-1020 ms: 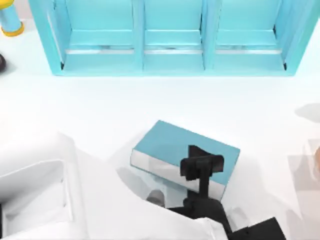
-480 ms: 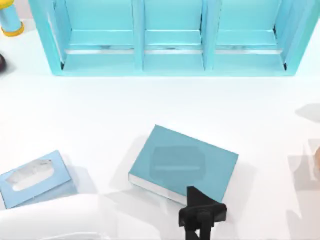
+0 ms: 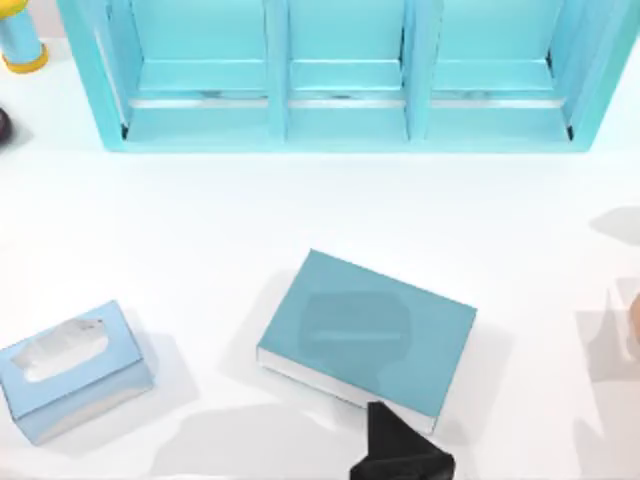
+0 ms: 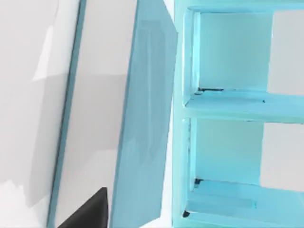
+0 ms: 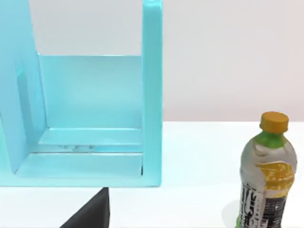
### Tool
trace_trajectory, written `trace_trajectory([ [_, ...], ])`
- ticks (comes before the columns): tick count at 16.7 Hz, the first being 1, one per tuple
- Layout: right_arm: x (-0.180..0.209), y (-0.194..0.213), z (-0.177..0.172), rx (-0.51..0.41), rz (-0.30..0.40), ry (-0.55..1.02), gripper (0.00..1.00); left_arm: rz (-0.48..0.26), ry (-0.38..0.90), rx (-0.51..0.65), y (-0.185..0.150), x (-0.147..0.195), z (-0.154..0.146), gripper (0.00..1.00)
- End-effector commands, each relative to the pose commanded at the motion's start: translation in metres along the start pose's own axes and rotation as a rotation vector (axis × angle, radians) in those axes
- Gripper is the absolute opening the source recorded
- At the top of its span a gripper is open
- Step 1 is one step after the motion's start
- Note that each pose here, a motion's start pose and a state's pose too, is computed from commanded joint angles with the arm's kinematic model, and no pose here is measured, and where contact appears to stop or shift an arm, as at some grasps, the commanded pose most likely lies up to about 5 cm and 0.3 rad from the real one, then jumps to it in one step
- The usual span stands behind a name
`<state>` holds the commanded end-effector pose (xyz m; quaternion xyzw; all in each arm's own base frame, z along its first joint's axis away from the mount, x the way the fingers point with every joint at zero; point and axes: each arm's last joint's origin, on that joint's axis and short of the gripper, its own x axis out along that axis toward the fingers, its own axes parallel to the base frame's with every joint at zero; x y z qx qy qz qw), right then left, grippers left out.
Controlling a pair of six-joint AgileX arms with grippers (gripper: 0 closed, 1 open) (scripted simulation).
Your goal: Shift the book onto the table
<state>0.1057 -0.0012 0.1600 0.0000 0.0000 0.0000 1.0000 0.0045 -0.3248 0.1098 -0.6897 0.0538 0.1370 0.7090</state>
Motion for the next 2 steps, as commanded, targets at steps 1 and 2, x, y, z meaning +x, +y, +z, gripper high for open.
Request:
trace_trajectory([
  [1,0.0,0.0,0.0,0.0,0.0,0.0,1.0,-0.002,0.0,0.0,-0.0003,-0.0008,0.0002,1.0],
  [2,0.0,0.0,0.0,0.0,0.0,0.0,1.0,-0.002,0.0,0.0,-0.0003,-0.0008,0.0002,1.0],
])
